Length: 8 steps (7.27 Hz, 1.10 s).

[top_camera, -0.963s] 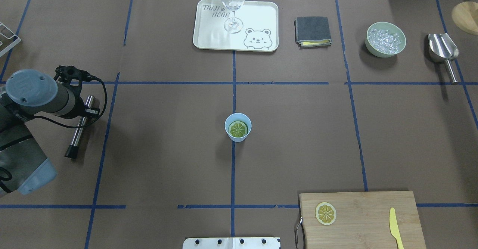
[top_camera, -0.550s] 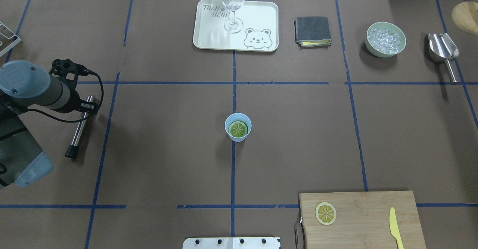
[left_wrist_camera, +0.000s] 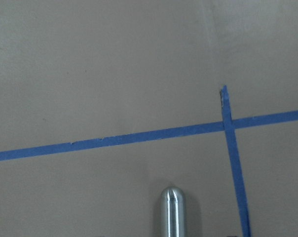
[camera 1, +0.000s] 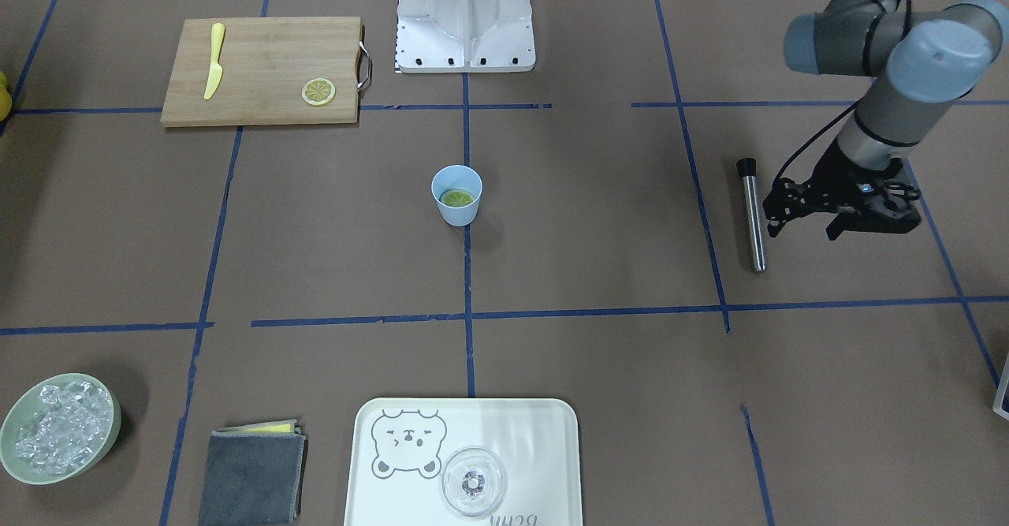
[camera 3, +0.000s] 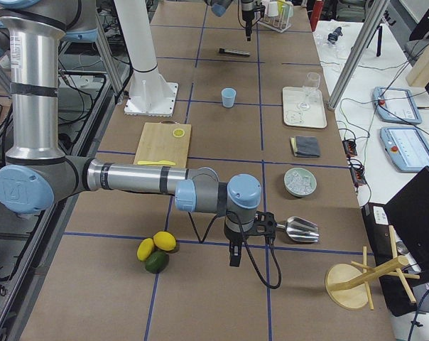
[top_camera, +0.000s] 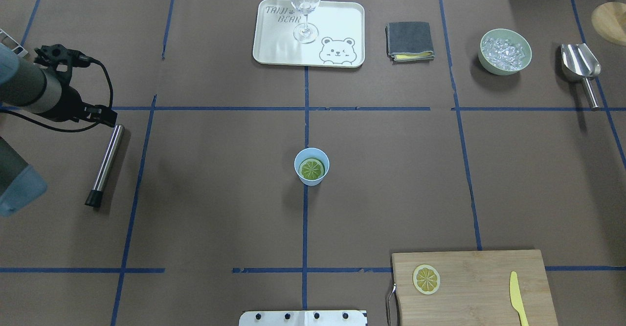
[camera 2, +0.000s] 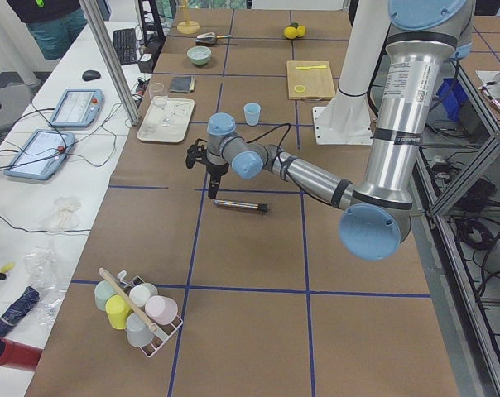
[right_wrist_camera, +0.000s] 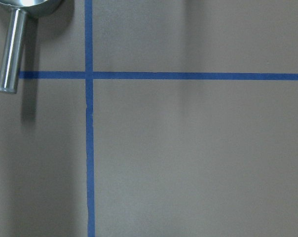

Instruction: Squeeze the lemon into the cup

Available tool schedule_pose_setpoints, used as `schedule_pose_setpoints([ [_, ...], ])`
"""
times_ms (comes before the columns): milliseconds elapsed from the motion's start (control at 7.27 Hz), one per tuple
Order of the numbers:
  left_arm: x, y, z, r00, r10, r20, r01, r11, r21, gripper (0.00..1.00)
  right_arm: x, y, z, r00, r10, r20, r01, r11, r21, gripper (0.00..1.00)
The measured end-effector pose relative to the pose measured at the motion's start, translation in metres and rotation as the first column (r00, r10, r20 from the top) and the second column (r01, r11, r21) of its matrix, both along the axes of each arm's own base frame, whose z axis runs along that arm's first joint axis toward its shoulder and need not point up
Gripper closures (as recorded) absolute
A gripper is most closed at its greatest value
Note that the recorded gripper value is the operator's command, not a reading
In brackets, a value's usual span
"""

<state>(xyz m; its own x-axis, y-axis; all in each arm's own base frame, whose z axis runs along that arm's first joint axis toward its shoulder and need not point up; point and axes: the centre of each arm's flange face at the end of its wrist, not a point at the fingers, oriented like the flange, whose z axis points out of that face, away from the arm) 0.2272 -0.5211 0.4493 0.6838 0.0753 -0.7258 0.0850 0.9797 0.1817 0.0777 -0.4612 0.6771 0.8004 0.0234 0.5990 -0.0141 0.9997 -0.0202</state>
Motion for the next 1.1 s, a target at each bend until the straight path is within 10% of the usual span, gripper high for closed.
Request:
schedule_pose_setpoints([
  [688,-0.194,-0.024,0.062,0.988,0.008,0.155,-0.007,1.0,-0.01,0.0,0.0,-0.002,-0.002,1.0,-0.002,0.001,0.002,1.0,0.007,0.0],
  [1100,-0.267,0.017,0.111,0.999,0.026,0.026,-0.023,0.992,-0.12,0.0,0.0,-0.004,-0.004,1.0,-0.002,0.0,0.002,1.0,0.011,0.0],
])
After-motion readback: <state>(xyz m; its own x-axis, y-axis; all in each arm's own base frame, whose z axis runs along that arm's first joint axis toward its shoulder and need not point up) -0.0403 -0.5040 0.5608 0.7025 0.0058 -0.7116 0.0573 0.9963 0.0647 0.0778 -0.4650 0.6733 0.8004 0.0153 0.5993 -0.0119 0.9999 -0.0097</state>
